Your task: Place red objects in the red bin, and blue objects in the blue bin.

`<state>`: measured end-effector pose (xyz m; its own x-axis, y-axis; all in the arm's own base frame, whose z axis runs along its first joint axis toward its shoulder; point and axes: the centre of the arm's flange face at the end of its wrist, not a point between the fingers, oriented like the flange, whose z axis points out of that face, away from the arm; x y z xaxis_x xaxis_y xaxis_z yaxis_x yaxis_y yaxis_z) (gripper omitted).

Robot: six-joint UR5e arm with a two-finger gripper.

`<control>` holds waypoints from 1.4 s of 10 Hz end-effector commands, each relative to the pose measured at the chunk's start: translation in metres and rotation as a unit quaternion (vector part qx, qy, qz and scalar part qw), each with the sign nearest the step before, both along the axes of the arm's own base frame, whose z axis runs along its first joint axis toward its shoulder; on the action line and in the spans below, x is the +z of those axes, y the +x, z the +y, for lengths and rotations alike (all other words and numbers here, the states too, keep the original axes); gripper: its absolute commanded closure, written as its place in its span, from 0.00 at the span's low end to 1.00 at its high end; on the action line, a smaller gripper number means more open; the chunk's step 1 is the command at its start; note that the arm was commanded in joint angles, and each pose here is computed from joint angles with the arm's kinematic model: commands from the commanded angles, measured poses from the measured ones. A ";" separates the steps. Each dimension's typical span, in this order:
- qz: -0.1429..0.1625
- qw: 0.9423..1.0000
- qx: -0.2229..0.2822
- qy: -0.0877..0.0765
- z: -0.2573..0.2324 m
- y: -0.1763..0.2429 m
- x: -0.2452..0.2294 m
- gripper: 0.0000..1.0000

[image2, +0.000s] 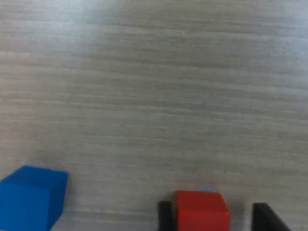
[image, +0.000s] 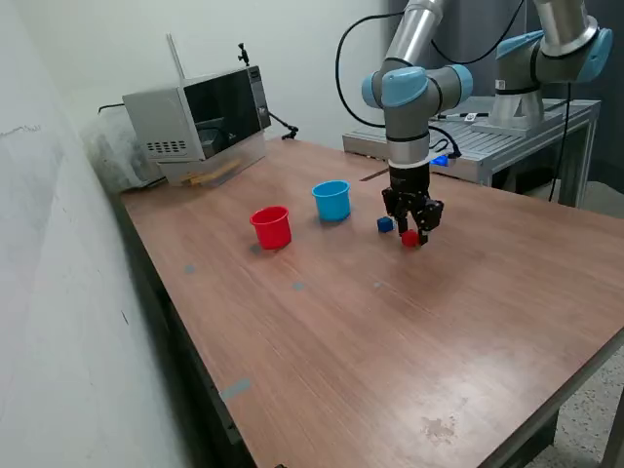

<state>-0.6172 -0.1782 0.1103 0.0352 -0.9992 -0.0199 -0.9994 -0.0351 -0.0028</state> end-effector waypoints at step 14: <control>0.130 0.981 -0.101 0.098 0.115 -0.128 0.107 1.00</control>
